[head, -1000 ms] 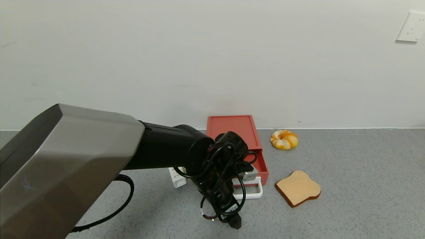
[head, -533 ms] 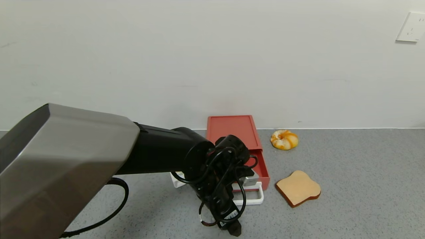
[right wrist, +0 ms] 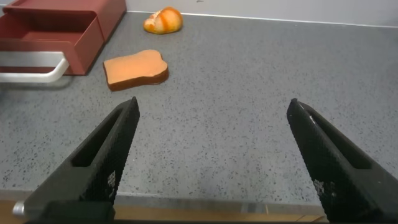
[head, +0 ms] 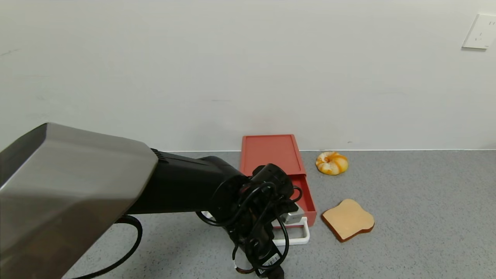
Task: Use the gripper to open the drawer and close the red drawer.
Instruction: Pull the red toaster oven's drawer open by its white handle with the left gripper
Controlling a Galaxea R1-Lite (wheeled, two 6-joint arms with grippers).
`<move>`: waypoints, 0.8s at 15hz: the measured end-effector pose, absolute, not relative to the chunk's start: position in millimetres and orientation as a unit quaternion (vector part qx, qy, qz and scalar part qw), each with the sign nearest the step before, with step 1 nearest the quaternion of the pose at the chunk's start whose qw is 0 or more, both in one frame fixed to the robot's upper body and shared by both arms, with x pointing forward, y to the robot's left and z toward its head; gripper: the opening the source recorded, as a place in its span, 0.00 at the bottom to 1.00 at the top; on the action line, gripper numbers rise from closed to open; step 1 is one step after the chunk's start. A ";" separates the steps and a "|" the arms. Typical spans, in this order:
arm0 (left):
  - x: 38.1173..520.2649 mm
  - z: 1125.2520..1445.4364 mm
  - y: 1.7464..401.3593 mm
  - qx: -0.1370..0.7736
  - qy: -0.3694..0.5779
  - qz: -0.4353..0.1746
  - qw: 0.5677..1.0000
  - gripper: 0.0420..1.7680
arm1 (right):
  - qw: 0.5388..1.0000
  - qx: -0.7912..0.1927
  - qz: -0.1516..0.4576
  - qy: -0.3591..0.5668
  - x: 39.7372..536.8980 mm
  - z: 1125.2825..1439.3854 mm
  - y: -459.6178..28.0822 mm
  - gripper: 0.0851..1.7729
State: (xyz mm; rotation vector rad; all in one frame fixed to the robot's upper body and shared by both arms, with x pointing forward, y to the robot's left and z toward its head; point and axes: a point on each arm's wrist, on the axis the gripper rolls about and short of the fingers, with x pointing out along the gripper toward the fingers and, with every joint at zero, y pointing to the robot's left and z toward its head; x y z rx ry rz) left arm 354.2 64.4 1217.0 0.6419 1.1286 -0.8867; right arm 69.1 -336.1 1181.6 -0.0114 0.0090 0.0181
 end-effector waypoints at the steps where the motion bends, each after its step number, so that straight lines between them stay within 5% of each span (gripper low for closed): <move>1: 352.1 1217.1 64.6 0.290 0.509 -0.400 0.705 0.97 | 1.000 -0.006 0.009 0.005 69.1 1181.6 -336.1 0.98; 12: 336.2 1217.0 63.6 0.285 0.519 -0.399 0.700 0.97 | 1.000 -0.006 0.009 0.005 69.1 1181.6 -336.1 0.98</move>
